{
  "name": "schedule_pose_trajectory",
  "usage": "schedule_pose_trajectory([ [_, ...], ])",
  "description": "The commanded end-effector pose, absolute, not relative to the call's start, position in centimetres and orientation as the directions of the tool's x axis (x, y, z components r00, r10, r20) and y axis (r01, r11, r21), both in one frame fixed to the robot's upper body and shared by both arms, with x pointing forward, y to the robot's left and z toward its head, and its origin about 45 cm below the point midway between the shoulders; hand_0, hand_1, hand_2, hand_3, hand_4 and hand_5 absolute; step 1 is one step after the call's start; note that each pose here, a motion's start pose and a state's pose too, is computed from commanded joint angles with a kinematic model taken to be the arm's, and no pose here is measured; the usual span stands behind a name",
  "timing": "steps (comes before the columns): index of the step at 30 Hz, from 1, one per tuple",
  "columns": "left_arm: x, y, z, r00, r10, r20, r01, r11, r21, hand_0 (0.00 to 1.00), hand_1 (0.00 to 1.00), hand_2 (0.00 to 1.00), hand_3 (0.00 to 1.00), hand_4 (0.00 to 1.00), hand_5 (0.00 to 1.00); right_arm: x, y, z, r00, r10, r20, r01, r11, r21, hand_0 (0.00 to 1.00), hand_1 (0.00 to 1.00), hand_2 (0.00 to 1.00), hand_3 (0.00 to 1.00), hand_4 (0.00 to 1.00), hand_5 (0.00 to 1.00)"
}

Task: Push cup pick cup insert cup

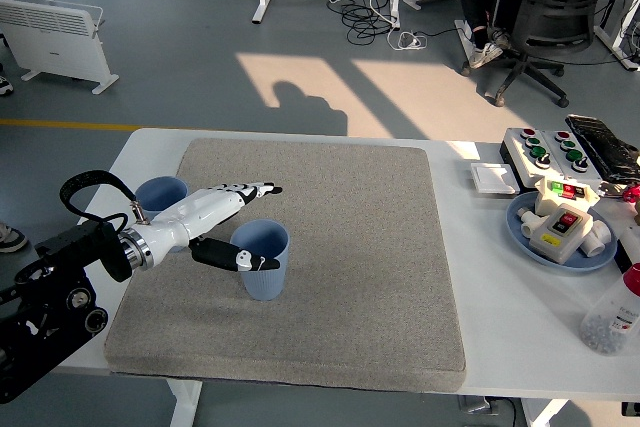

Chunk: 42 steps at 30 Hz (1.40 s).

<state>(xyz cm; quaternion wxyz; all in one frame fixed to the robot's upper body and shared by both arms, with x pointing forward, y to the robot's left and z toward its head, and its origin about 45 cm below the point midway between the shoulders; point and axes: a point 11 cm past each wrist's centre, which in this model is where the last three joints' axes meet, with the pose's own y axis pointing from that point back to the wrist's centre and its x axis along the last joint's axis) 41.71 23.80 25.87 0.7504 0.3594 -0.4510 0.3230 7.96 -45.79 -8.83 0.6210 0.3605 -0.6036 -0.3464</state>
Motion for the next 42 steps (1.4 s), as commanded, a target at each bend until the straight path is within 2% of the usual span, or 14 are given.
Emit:
schedule_pose_trajectory([
  [1,41.9,23.6,25.8,0.393,0.139,0.909,-0.802,0.535,0.266,0.949,0.968,0.998,0.998,0.969,0.459,8.0,-45.8,-8.8,0.031,-0.865,0.5,-0.005,0.5,0.866,0.71,0.636,0.65,0.587,0.123,0.412],
  [6,42.7,23.2,25.5,0.425,0.076,0.902,-0.782,0.533,0.324,0.949,0.968,0.998,0.998,0.969,0.459,8.0,-45.8,-8.8,0.034,-0.865,0.5,-0.006,0.5,0.866,0.71,0.636,0.65,0.587,0.123,0.412],
  [7,42.9,23.2,25.5,0.427,0.066,0.902,-0.78,0.531,0.33,0.811,0.881,0.95,0.952,0.924,0.354,8.0,-45.9,-8.8,0.034,-0.865,0.5,-0.005,0.5,0.866,0.71,0.636,0.649,0.587,0.123,0.411],
  [12,43.3,22.8,25.2,0.432,0.004,0.902,-0.768,0.525,0.365,0.811,0.881,0.95,0.952,0.924,0.354,7.9,-45.9,-8.8,0.038,-0.864,0.501,-0.005,0.502,0.865,0.71,0.636,0.649,0.587,0.123,0.411],
  [13,43.3,22.8,25.2,0.432,-0.002,0.902,-0.767,0.525,0.369,0.749,0.837,0.913,0.897,0.875,0.268,7.9,-45.9,-8.8,0.038,-0.864,0.501,-0.005,0.502,0.865,0.71,0.636,0.647,0.588,0.123,0.411],
  [18,43.6,22.9,24.6,0.44,-0.056,0.896,-0.759,0.51,0.405,0.749,0.837,0.913,0.897,0.875,0.268,8.0,-46.0,-8.7,0.038,-0.864,0.503,-0.006,0.503,0.864,0.71,0.636,0.647,0.588,0.123,0.411],
  [19,43.6,22.9,24.4,0.448,-0.061,0.892,-0.754,0.51,0.413,0.568,0.737,0.845,0.736,0.761,0.128,8.0,-46.0,-8.7,0.037,-0.864,0.503,-0.006,0.503,0.864,0.711,0.636,0.647,0.587,0.123,0.411],
  [24,43.5,22.7,24.4,0.453,-0.064,0.889,-0.745,0.521,0.417,0.568,0.737,0.845,0.736,0.761,0.128,7.9,-46.0,-8.7,0.035,-0.863,0.503,-0.006,0.503,0.864,0.711,0.636,0.647,0.587,0.123,0.411],
  [25,43.5,22.7,24.4,0.452,-0.064,0.89,-0.745,0.522,0.416,0.426,0.625,0.746,0.555,0.696,0.112,7.9,-46.0,-8.7,0.035,-0.863,0.503,-0.006,0.503,0.864,0.711,0.636,0.647,0.587,0.123,0.41],
  [30,43.5,22.9,24.7,0.449,-0.054,0.892,-0.75,0.52,0.409,0.426,0.625,0.746,0.555,0.696,0.112,7.9,-46.0,-8.7,0.037,-0.863,0.503,-0.005,0.504,0.864,0.711,0.636,0.647,0.587,0.123,0.41],
  [31,43.5,23.1,24.7,0.45,-0.05,0.892,-0.753,0.517,0.408,0.415,0.557,0.654,0.478,0.629,0.088,7.9,-46.0,-8.7,0.037,-0.863,0.503,-0.005,0.504,0.864,0.711,0.636,0.646,0.587,0.123,0.41],
  [36,43.7,23.7,25.0,0.452,-0.018,0.892,-0.763,0.51,0.397,0.415,0.557,0.654,0.478,0.629,0.088,7.9,-46.0,-8.7,0.037,-0.863,0.503,-0.005,0.503,0.864,0.711,0.636,0.646,0.587,0.123,0.41],
  [37,43.7,23.8,25.1,0.453,-0.009,0.892,-0.765,0.51,0.394,0.421,0.515,0.552,0.439,0.646,0.039,7.9,-46.0,-8.7,0.037,-0.863,0.503,-0.005,0.504,0.864,0.711,0.636,0.647,0.587,0.123,0.411],
  [42,43.8,24.3,25.9,0.45,0.019,0.893,-0.775,0.505,0.38,0.421,0.515,0.552,0.439,0.646,0.039,7.9,-46.0,-8.8,0.033,-0.864,0.503,-0.005,0.503,0.864,0.711,0.636,0.647,0.587,0.123,0.411],
])
